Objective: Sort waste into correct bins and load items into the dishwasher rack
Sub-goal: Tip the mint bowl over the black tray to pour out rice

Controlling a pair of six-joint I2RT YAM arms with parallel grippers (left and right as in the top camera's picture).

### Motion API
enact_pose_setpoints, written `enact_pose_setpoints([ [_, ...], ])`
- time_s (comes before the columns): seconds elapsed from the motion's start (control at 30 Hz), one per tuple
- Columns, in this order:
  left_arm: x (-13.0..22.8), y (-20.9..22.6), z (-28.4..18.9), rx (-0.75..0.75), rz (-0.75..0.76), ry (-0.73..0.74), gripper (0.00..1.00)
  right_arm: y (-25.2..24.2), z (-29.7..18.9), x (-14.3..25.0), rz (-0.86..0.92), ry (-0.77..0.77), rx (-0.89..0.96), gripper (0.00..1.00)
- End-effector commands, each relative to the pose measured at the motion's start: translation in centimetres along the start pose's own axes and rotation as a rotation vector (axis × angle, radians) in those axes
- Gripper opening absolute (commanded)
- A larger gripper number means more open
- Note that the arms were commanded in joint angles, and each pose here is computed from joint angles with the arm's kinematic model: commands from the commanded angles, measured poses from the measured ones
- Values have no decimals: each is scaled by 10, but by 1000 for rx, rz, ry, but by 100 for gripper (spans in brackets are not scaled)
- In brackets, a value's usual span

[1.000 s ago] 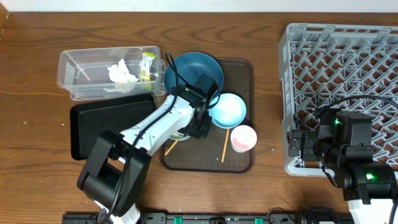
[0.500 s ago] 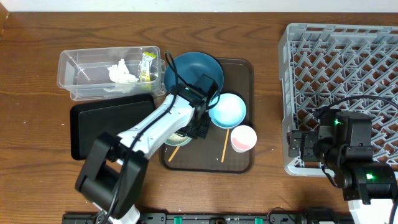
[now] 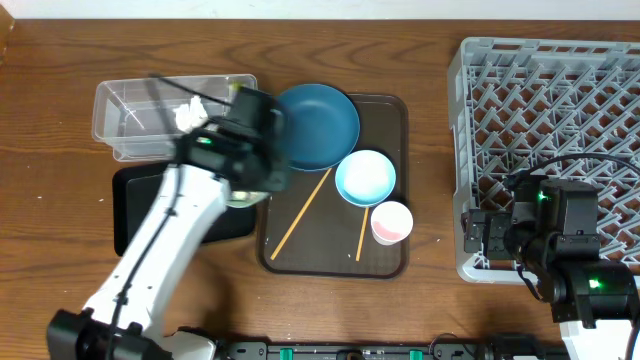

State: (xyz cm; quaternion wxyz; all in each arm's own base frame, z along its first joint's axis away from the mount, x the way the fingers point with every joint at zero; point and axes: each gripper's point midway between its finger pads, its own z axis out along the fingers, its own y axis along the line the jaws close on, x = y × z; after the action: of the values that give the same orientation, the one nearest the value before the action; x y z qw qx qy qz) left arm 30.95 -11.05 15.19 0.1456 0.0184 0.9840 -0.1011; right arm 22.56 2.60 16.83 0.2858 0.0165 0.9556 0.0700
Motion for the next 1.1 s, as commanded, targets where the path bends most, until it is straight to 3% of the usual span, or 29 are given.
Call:
enact_pose_setpoints([
  [0.0,-11,10,-10,150,-72,0,6,7,-5,-4,-27,-13,-20,99],
  [0.47,-39,72,-25,731,-341,-82,6,7,-5,-4,-27,-13,-20,99],
  [1.07,-57,133,-31,1136,-677,-177,6,7,-5,-4,-27,-13,-20,99],
])
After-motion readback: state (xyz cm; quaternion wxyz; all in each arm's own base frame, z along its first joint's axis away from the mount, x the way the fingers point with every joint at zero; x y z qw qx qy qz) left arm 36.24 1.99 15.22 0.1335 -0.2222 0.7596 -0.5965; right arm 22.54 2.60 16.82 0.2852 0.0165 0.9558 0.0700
